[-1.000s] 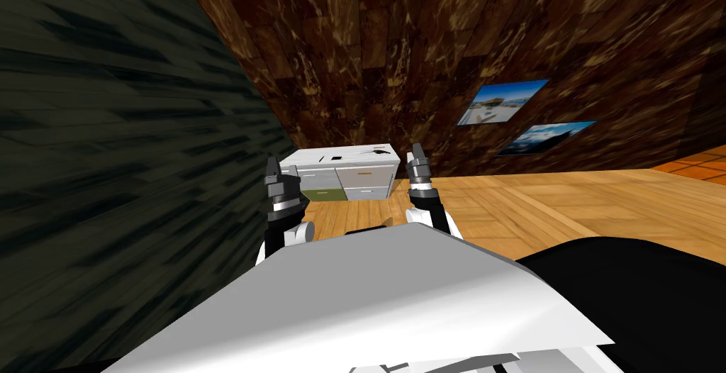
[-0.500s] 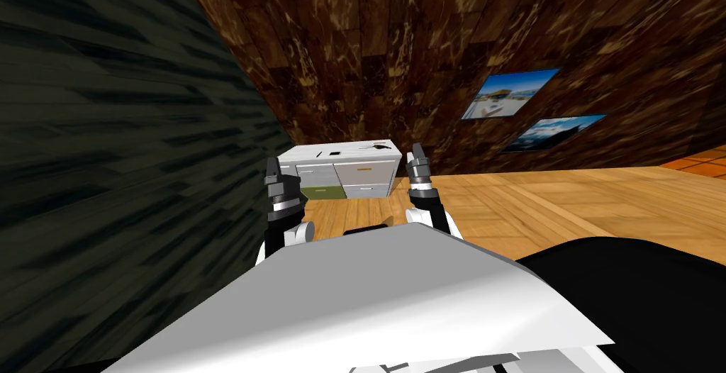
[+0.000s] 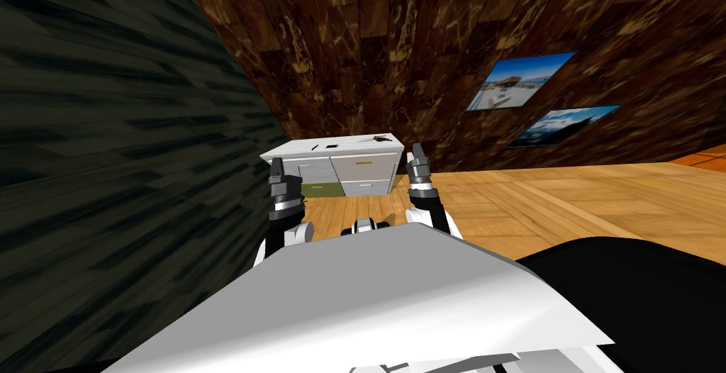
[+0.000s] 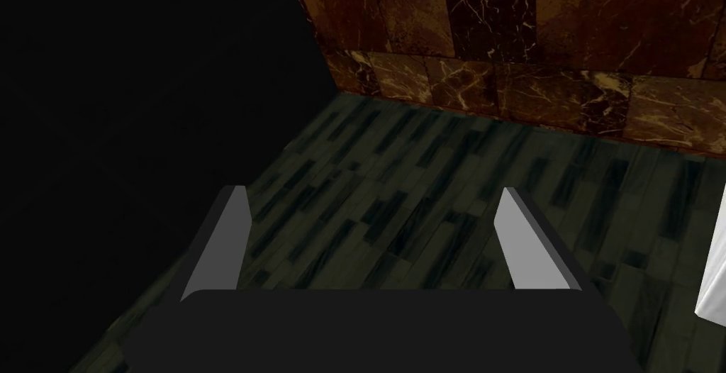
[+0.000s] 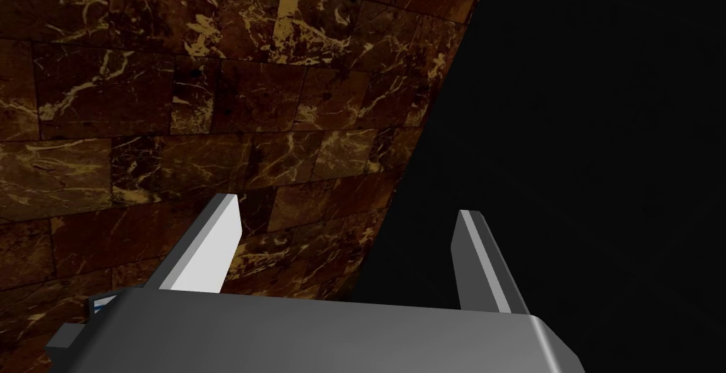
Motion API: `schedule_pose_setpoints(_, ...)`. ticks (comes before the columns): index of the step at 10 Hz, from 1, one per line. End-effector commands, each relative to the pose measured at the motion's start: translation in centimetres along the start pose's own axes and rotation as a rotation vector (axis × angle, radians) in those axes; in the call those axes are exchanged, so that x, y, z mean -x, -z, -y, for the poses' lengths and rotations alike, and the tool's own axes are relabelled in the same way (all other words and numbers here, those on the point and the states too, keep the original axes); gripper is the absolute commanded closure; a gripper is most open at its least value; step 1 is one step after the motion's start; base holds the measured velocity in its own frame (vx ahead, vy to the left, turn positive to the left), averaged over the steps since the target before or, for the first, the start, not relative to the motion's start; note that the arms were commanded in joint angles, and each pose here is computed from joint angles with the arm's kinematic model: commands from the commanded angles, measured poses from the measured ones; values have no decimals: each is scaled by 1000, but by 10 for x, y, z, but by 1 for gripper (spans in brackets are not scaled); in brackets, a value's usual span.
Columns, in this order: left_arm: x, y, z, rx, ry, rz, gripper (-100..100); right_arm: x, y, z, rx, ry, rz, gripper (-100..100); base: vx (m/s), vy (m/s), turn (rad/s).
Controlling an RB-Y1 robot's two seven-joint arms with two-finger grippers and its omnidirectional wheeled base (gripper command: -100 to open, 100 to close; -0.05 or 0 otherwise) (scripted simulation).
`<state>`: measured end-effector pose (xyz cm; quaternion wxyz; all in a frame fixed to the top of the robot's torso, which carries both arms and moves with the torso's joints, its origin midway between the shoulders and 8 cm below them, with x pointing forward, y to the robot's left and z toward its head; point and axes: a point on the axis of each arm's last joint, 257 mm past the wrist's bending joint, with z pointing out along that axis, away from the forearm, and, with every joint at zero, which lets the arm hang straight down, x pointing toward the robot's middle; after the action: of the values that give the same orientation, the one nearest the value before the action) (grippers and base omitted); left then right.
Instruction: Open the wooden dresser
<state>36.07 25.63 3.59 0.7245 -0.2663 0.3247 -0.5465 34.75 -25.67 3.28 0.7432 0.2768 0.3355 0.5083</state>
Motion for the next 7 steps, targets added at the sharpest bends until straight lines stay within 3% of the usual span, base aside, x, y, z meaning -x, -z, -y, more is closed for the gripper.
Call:
schedule_pose_setpoints(1, -11, 5, -16, 18, -26, -67, -100, 0, 0, 0, 0, 0, 0, 0, 44, -24, -21)
schedule_pose_setpoints(7, -29, 22, -75, 106, -55, -154, -100, 0, 0, 0, 0, 0, 0, 0, 75, -35, -32)
